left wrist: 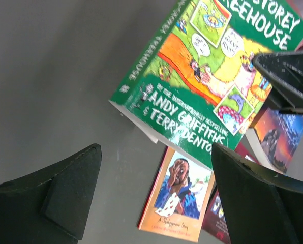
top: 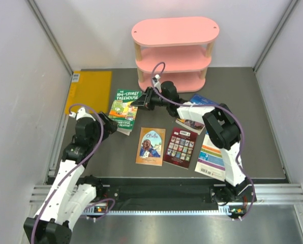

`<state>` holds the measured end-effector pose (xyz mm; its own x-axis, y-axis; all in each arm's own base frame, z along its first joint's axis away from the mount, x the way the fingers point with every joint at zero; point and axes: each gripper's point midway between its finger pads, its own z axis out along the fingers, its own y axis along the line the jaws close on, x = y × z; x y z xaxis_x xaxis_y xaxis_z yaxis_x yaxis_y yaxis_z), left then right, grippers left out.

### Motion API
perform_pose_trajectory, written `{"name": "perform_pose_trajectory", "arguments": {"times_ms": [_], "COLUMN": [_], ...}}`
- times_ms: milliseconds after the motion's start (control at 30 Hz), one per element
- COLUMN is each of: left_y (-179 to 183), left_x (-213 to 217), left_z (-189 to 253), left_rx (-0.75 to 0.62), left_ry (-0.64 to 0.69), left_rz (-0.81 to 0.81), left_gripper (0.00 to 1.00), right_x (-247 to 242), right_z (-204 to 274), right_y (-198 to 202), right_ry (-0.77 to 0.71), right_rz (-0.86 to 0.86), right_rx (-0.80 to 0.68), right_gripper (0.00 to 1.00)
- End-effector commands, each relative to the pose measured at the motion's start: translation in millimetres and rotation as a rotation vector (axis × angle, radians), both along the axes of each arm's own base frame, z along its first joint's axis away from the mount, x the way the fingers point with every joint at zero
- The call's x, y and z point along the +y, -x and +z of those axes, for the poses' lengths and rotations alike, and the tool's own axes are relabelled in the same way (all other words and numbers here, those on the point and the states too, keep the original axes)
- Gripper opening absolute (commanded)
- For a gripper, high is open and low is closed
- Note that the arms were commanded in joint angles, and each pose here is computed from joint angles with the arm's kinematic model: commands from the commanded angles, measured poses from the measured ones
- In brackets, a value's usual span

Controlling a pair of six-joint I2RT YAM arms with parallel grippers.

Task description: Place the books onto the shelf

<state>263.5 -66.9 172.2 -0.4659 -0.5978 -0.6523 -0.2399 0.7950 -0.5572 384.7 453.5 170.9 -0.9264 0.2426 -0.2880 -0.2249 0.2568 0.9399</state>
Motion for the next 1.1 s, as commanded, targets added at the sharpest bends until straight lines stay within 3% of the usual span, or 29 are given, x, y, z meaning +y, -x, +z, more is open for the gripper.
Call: {"name": "perform_pose_trajectory", "arguments": {"times_ms": [0,167,433,567,900,1000,1033,1067], "left_y": [-15,-16,-24,-27,-45,-48,-48,-48], "left_x": [6,4,-14,-16,-30,-37,-39,-40], "left_z": [8,-13,-20,-21,-3,-7,-8,-8], "left_rx": [-0.075,-0.021,-0.108,-0.141,-0.232,-0.22,-0.212,-0.207], "left_ry": [0.019,0.076,0.258,0.273,0.337,0.349,0.351,0.353], "left_rz": [0.069,0.111,0.098,0.094,0.036,0.002,-0.005,-0.014], "left_gripper": [0.93,0.91,0.85,0.83,0.65,0.39,0.18,0.07], "right_x": [-9,-15,-16,-16,-17,-18,-18,-18], "right_z": [69,72,82,83,79,76,75,75], "right_y": [2,5,6,8,18,20,20,21], "right_ry": [-0.143,-0.18,-0.261,-0.266,-0.291,-0.286,-0.284,-0.284], "right_rz": [0.021,0.021,0.028,0.038,0.051,0.052,0.053,0.054], "right_rx": [-0.145,-0.134,-0.123,-0.114,-0.09,-0.082,-0.079,-0.079], "right_gripper": [0.0,0.0,0.0,0.0,0.0,0.0,0.0,0.0]}}
